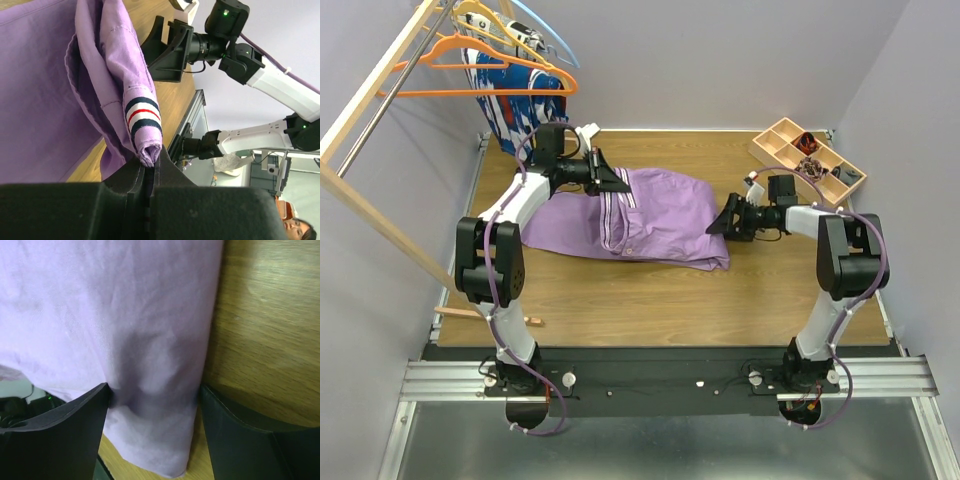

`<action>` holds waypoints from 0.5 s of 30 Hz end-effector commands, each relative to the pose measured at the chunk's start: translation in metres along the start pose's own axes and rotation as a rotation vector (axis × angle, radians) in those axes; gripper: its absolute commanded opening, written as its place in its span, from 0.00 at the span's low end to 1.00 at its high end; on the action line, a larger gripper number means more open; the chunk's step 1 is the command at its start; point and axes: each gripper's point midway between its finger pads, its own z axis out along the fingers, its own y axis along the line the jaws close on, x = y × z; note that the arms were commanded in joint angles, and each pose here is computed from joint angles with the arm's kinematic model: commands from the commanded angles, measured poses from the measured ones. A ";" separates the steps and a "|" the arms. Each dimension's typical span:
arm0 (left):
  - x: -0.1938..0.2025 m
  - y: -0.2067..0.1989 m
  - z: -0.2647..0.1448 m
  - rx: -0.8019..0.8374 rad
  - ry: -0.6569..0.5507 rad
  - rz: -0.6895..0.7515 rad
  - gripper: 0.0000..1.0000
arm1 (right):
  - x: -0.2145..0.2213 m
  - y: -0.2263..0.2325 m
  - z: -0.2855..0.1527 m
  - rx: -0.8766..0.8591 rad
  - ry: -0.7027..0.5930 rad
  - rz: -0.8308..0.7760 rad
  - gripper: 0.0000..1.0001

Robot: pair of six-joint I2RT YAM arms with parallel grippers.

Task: Place the trousers on the hanger
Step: Fold the trousers

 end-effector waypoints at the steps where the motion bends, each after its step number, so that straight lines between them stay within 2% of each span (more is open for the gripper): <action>1: -0.015 -0.008 -0.007 -0.011 -0.029 0.068 0.00 | 0.012 0.010 0.013 -0.105 0.061 -0.004 0.67; 3: -0.016 -0.006 -0.006 -0.017 -0.027 0.065 0.00 | 0.017 0.012 0.017 -0.137 0.086 0.027 0.50; 4: -0.017 -0.002 -0.005 -0.027 -0.029 0.063 0.00 | 0.018 0.011 0.018 -0.136 0.089 0.038 0.34; 7: -0.017 0.007 -0.004 -0.059 -0.027 0.062 0.00 | 0.019 0.008 0.017 -0.103 0.093 0.067 0.01; 10: -0.018 0.017 -0.001 -0.099 -0.027 0.064 0.00 | 0.020 0.002 0.012 -0.026 0.103 0.103 0.01; 15: -0.008 0.022 0.017 -0.113 0.016 0.081 0.00 | 0.028 -0.036 -0.019 0.263 0.156 0.191 0.01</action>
